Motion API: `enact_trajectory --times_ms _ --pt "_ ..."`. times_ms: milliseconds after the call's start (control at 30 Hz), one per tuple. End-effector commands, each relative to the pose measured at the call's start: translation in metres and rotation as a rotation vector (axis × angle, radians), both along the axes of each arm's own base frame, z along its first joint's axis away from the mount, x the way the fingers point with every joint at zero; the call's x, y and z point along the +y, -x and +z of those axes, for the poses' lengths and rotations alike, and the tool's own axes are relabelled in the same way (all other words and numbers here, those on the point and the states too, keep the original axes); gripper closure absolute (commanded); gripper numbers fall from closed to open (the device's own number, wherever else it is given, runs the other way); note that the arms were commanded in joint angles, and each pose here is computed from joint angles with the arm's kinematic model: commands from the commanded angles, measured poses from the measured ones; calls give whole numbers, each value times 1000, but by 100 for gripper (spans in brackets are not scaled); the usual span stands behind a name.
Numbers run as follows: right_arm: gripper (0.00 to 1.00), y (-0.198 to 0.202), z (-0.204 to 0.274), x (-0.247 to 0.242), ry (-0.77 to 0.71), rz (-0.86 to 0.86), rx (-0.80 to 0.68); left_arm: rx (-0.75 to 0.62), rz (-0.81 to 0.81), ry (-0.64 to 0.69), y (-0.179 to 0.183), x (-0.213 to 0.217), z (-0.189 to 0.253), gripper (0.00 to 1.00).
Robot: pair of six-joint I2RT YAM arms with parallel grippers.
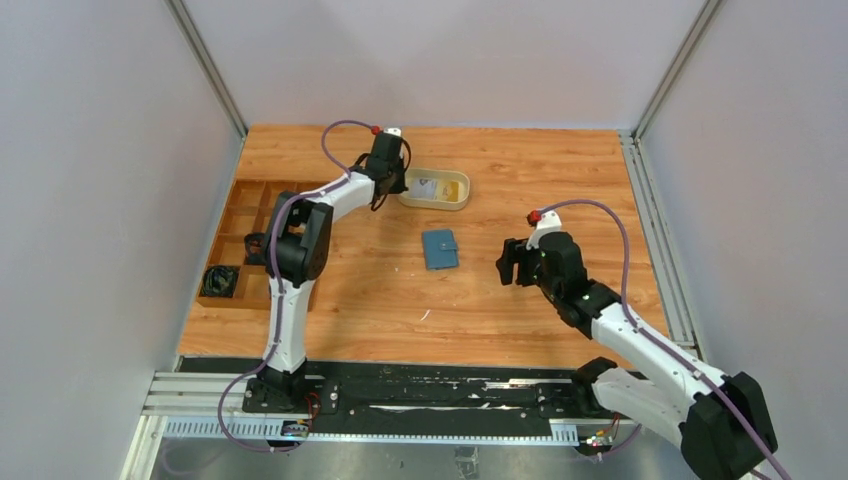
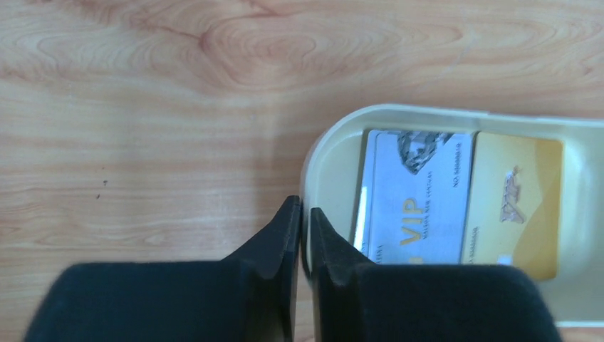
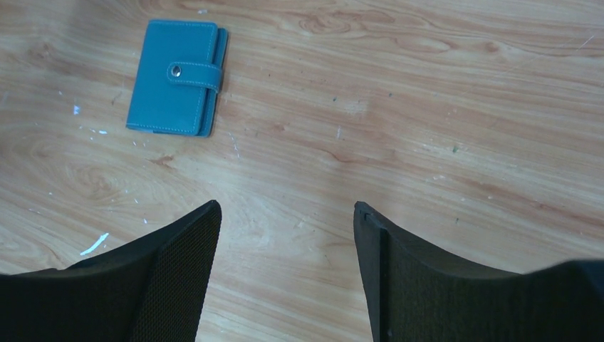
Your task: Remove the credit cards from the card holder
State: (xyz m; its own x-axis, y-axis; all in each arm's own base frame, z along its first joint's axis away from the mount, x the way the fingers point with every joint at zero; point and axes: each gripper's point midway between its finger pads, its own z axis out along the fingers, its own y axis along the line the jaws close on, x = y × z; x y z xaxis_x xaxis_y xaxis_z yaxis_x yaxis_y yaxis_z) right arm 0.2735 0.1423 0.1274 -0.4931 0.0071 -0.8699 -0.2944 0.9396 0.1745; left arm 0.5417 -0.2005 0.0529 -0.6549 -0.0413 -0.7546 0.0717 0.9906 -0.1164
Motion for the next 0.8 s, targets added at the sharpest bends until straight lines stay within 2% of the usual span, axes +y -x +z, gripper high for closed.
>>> enact_trajectory --times_ms 0,133,167,233,367,500,767 --pt "29 -3 2 6 109 17 -3 56 32 23 18 4 -17 77" --pt "30 -10 -1 26 190 64 -4 37 32 46 20 2 -7 52" --pt "30 -13 -2 33 208 77 -5 31 31 52 21 1 -3 39" --pt "31 -22 -1 50 228 107 -17 10 31 62 21 1 7 3" --pt "32 -48 -4 84 251 150 -1 -69 31 78 24 5 41 0" --pt "33 -68 -18 115 281 224 48 -169 9 105 32 9 94 0" --pt "37 -82 -49 148 295 312 151 -270 -27 208 65 28 141 0"
